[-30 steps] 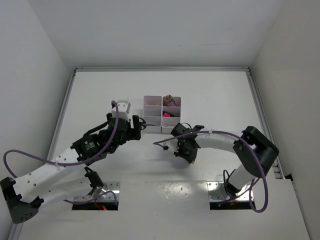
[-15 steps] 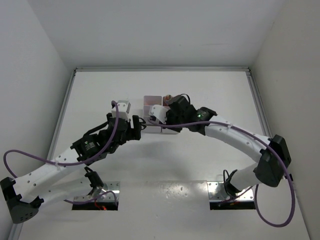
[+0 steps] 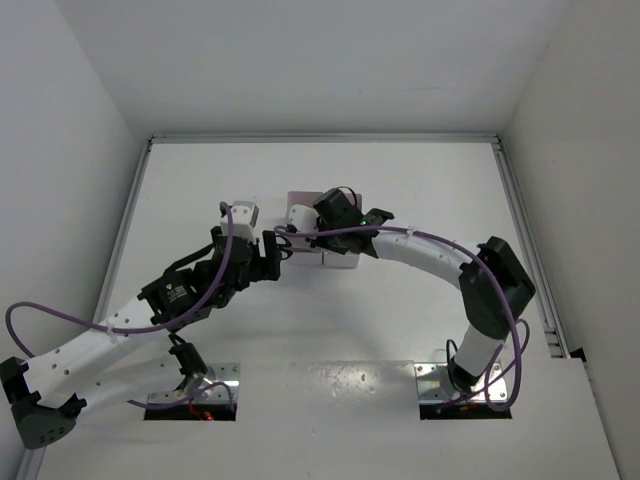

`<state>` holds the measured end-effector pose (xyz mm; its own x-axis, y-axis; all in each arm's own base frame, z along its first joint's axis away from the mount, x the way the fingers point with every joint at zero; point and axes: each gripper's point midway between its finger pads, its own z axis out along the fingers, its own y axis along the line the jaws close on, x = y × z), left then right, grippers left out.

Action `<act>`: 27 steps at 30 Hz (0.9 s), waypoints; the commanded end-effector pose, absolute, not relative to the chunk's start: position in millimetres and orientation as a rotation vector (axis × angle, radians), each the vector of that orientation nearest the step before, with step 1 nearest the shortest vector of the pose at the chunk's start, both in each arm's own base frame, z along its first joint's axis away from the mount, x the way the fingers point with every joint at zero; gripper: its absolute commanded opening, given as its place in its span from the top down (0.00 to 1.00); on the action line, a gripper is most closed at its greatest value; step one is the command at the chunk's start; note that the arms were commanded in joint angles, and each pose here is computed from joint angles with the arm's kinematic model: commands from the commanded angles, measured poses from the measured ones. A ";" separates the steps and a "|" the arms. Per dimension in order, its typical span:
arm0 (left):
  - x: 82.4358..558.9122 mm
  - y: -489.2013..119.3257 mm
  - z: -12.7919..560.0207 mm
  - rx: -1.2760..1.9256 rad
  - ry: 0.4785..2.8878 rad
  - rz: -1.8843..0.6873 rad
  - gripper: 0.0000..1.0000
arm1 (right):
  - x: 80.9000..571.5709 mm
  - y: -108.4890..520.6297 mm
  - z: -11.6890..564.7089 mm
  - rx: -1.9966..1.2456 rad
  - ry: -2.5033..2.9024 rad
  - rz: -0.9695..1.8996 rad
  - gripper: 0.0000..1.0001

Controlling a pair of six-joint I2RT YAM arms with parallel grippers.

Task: Sort the stationery into containers
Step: Place the stationery in the storage box.

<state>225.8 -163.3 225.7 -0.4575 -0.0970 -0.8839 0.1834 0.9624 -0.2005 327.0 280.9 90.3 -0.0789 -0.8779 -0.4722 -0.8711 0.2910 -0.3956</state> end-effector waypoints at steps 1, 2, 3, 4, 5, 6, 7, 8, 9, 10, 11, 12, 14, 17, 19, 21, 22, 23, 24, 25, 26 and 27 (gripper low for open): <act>227.4 -166.0 245.2 0.029 1.976 -0.375 0.21 | 349.1 286.6 108.2 -1.481 1.864 -0.067 1.00; 227.4 -166.0 245.2 0.029 1.976 -0.375 0.21 | 349.1 286.6 108.2 -1.481 1.863 -0.067 1.00; 227.4 -166.0 245.2 0.029 1.976 -0.375 0.21 | 349.1 286.6 104.3 -1.488 1.870 -0.069 1.00; 227.4 -166.0 245.2 0.029 1.976 -0.375 0.21 | 347.8 285.3 103.0 -1.494 1.877 -0.070 1.00; 227.4 -166.0 245.2 0.029 1.976 -0.375 0.21 | 350.2 282.0 99.0 -1.492 1.890 -0.076 0.98; 227.4 -166.0 245.2 0.029 1.976 -0.375 0.21 | 348.1 279.8 92.6 -1.508 1.908 -0.079 0.96; 227.4 -166.0 245.2 0.029 1.976 -0.375 0.21 | 346.4 278.6 91.2 -1.506 1.921 -0.077 0.94; 227.4 -166.0 245.2 0.029 1.976 -0.375 0.21 | 346.2 278.4 87.4 -1.512 1.928 -0.078 0.86; 227.4 -166.0 245.2 0.029 1.976 -0.375 0.21 | 344.3 277.0 85.8 -1.510 1.943 -0.076 0.82; 227.4 -166.0 245.2 0.029 1.976 -0.375 0.21 | 344.3 276.9 85.8 -1.510 1.943 -0.076 0.76; 227.4 -166.0 245.2 0.029 1.976 -0.375 0.21 | 344.3 276.9 85.8 -1.510 1.943 -0.076 0.65; 227.4 -166.0 245.2 0.029 1.976 -0.375 0.21 | 344.9 272.3 84.3 -1.500 1.964 -0.078 0.61; 227.4 -166.0 245.2 0.029 1.976 -0.375 0.21 | 343.0 270.4 81.0 -1.506 1.971 -0.079 0.55; 227.4 -166.0 245.2 0.029 1.976 -0.375 0.21 | 342.2 272.3 90.6 -1.484 1.958 -0.060 0.52; 227.4 -166.0 245.2 0.029 1.976 -0.375 0.21 | 342.1 269.9 99.0 -1.458 1.961 -0.043 0.51; 225.6 -163.7 250.6 0.021 1.959 -0.391 0.21 | 337.5 268.5 107.1 -1.452 1.968 -0.025 0.51; 225.9 -164.1 255.2 0.017 1.951 -0.398 0.21 | 336.4 270.5 116.4 -1.436 1.958 -0.006 0.51; 224.3 -162.1 259.8 0.010 1.937 -0.411 0.20 | 334.5 268.6 133.0 -1.415 1.933 0.000 0.51; 221.5 -161.4 269.8 0.001 1.905 -0.451 0.19 | 330.8 266.8 141.8 -1.375 1.944 0.017 0.46; 220.5 -159.5 280.2 -0.001 1.875 -0.469 0.19 | 329.5 266.3 153.9 -1.341 1.931 0.030 0.41; 219.1 -157.8 286.6 -0.012 1.853 -0.487 0.14 | 324.0 261.9 157.3 -1.319 1.935 0.040 0.36; 218.3 -156.8 293.3 -0.022 1.829 -0.507 0.12 | 318.0 257.6 182.9 -1.251 1.901 0.067 0.13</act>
